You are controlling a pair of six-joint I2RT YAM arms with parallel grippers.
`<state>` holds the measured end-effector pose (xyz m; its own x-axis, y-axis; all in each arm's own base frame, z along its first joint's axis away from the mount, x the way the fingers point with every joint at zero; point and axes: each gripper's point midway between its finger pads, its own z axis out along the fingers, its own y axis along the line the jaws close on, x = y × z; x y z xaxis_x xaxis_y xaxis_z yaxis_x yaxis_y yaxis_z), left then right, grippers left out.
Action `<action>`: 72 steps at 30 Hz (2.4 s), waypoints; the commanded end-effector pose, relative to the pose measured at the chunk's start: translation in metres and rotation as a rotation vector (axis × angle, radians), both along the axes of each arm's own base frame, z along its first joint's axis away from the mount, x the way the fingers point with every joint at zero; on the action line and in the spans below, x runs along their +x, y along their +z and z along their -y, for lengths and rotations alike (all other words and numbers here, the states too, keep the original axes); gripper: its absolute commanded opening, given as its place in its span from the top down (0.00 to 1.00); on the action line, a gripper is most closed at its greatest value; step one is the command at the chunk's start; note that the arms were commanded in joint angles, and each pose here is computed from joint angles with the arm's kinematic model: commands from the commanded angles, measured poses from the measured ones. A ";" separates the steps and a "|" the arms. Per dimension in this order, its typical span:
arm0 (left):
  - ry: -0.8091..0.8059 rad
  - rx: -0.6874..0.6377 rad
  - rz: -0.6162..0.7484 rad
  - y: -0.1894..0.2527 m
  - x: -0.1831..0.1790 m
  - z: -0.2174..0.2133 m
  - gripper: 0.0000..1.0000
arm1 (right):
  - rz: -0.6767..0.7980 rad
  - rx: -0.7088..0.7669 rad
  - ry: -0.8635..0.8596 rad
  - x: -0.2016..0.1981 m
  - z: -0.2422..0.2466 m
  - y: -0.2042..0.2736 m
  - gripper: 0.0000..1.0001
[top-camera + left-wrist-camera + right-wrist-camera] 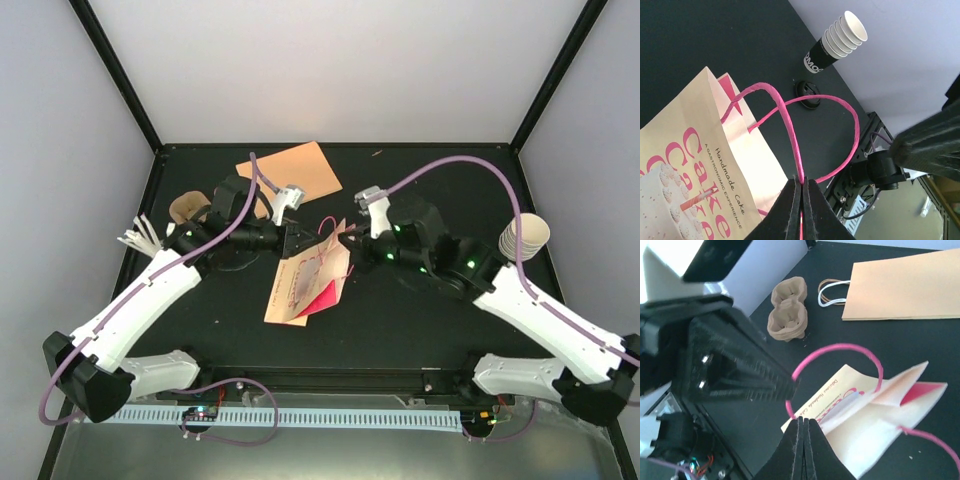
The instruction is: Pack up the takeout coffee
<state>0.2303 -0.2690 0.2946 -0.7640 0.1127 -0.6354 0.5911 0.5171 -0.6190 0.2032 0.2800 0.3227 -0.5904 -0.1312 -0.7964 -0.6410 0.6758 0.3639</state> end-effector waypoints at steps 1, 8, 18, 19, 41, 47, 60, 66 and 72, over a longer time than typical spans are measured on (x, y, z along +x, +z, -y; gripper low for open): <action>-0.021 -0.044 0.017 0.010 -0.005 0.006 0.98 | -0.088 0.014 -0.136 0.027 -0.012 -0.011 0.99; -0.006 -0.080 0.032 0.017 -0.007 0.005 0.98 | -0.244 -0.100 -0.278 0.041 -0.009 -0.069 0.99; -0.044 -0.120 0.041 0.019 -0.014 0.018 0.98 | -0.441 -0.109 -0.287 0.027 -0.020 -0.135 0.99; -0.051 -0.124 0.046 0.020 -0.015 0.020 0.98 | -0.458 -0.107 -0.296 0.026 -0.021 -0.138 0.99; -0.103 -0.187 0.197 0.068 -0.032 0.024 0.99 | -0.679 -0.048 -0.232 0.013 -0.023 -0.187 0.99; -0.067 -0.196 0.286 0.091 -0.029 0.016 0.99 | -0.638 -0.069 -0.230 0.009 -0.013 -0.190 0.99; -0.110 -0.172 0.253 0.079 -0.021 0.030 0.99 | -0.480 -0.119 -0.087 -0.006 -0.032 -0.157 0.99; -0.132 -0.186 0.245 0.079 -0.018 0.038 0.98 | -0.494 -0.100 0.032 -0.019 -0.049 -0.157 0.99; -0.166 -0.218 0.245 0.085 -0.021 0.043 0.98 | -0.607 -0.106 -0.011 -0.020 -0.054 -0.178 0.99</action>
